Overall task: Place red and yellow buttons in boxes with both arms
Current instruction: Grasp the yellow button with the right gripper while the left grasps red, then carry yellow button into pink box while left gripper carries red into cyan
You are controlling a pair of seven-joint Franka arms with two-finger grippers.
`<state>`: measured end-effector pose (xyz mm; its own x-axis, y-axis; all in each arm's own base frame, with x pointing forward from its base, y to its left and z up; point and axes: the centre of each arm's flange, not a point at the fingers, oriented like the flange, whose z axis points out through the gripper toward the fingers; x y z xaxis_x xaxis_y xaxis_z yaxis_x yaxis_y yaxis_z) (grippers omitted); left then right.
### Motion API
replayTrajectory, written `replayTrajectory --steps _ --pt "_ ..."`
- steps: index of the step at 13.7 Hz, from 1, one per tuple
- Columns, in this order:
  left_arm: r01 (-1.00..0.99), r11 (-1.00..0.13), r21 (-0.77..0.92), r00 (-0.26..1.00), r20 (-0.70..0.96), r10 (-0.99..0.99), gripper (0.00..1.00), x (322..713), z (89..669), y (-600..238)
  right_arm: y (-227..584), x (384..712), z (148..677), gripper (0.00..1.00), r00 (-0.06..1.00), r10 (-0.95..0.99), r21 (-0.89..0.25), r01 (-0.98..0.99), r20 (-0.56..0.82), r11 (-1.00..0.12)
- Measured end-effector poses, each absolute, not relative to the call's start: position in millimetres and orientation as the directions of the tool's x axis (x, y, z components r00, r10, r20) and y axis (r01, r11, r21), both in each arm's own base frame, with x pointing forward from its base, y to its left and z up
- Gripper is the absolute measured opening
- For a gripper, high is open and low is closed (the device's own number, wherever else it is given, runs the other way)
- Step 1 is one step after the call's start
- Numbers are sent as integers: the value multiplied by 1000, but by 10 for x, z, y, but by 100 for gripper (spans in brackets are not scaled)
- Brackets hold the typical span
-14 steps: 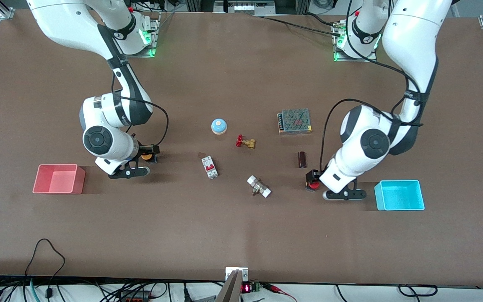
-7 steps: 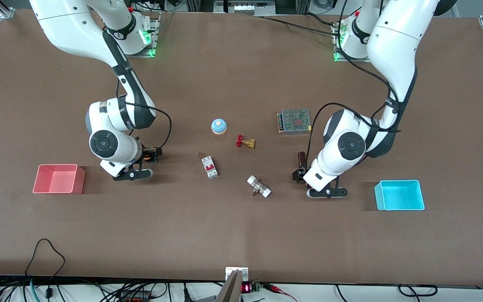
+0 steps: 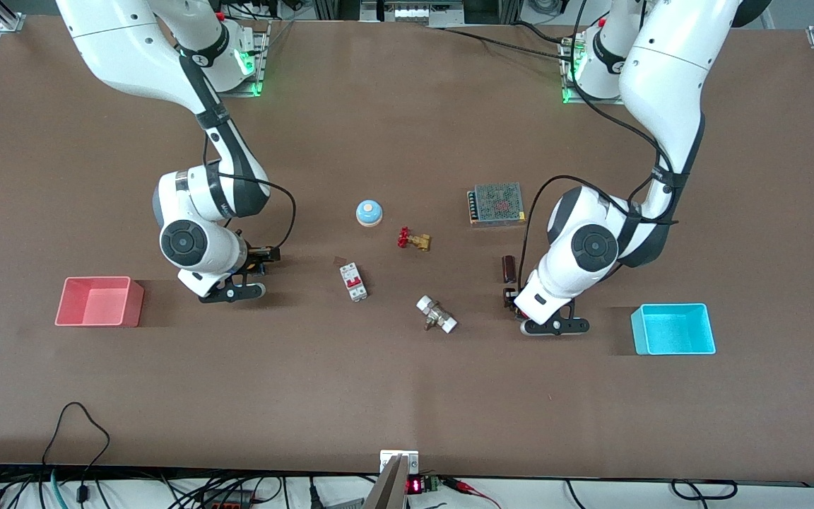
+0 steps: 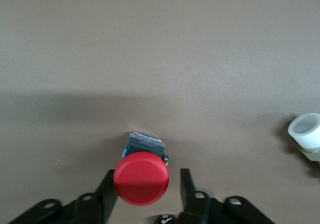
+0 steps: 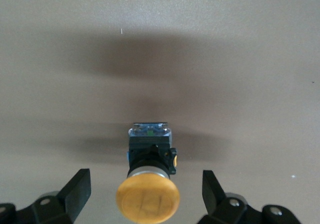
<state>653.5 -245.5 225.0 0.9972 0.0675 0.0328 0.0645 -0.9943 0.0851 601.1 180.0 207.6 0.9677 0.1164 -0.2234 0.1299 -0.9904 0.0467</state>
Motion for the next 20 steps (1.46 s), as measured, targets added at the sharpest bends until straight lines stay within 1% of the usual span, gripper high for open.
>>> replayTrajectory --steps 1,2,3,5,6,7,9,10,11,12,13,14,15,16,17,18,19,20 --pt "65 -994 85 997 33 68 53 6538 2251 -2451 1798 6010 2058 97 967 116 47 130 -225 -990" --pt "65 -994 85 997 34 68 44 6540 2252 -2448 1794 6010 2042 97 967 115 48 129 -227 -990" --pt "66 -994 84 997 34 69 41 6542 2253 -2447 1787 6010 2027 95 967 114 48 129 -228 -991" --pt "68 -994 84 997 36 71 41 6550 2258 -2437 1779 6017 2005 93 967 112 50 127 -230 -991" --pt "70 -994 84 997 39 74 41 6563 2267 -2420 1780 6021 1992 87 967 111 50 125 -231 -991" --pt "76 -994 84 996 45 80 41 6591 2289 -2388 1779 6024 1982 83 967 106 51 121 -232 -991" --pt "97 -991 88 992 68 103 41 6691 2393 -2257 1780 6036 1989 81 968 101 52 116 -229 -992" --pt "114 -989 92 989 82 122 41 6756 2475 -2136 1782 6046 2001 74 970 94 52 108 -226 -993" --pt "136 -986 95 985 95 145 41 6824 2562 -1977 1784 6057 2013 64 972 74 56 89 -222 -994" --pt "159 -982 98 980 106 169 41 6882 2638 -1803 1785 6064 2021 64 974 64 58 78 -219 -995" --pt "180 -979 99 975 113 191 41 6928 2695 -1635 1785 6066 2023 58 974 60 59 74 -218 -995" --pt "191 -977 98 972 118 202 41 6963 2726 -1495 1784 6067 2024 58 974 59 59 73 -218 -996" --pt "189 -977 96 972 123 200 41 6994 2746 -1361 1783 6067 2024 54 974 59 59 73 -218 -996" --pt "185 -978 94 972 127 196 41 7019 2759 -1235 1782 6067 2023 54 974 58 59 73 -219 -996" --pt "178 -980 90 974 129 189 41 7039 2771 -1110 1781 6066 2022 50 974 58 60 73 -219 -996" --pt "164 -983 85 976 129 174 41 7057 2789 -986 1781 6066 2021 50 974 58 60 73 -219 -996" --pt "148 -986 78 979 127 157 41 7076 2823 -848 1784 6068 2029 43 974 58 58 72 -219 -996" --pt "129 -989 70 983 122 137 41 7096 2879 -680 1786 6075 2037 43 974 58 58 72 -217 -996"
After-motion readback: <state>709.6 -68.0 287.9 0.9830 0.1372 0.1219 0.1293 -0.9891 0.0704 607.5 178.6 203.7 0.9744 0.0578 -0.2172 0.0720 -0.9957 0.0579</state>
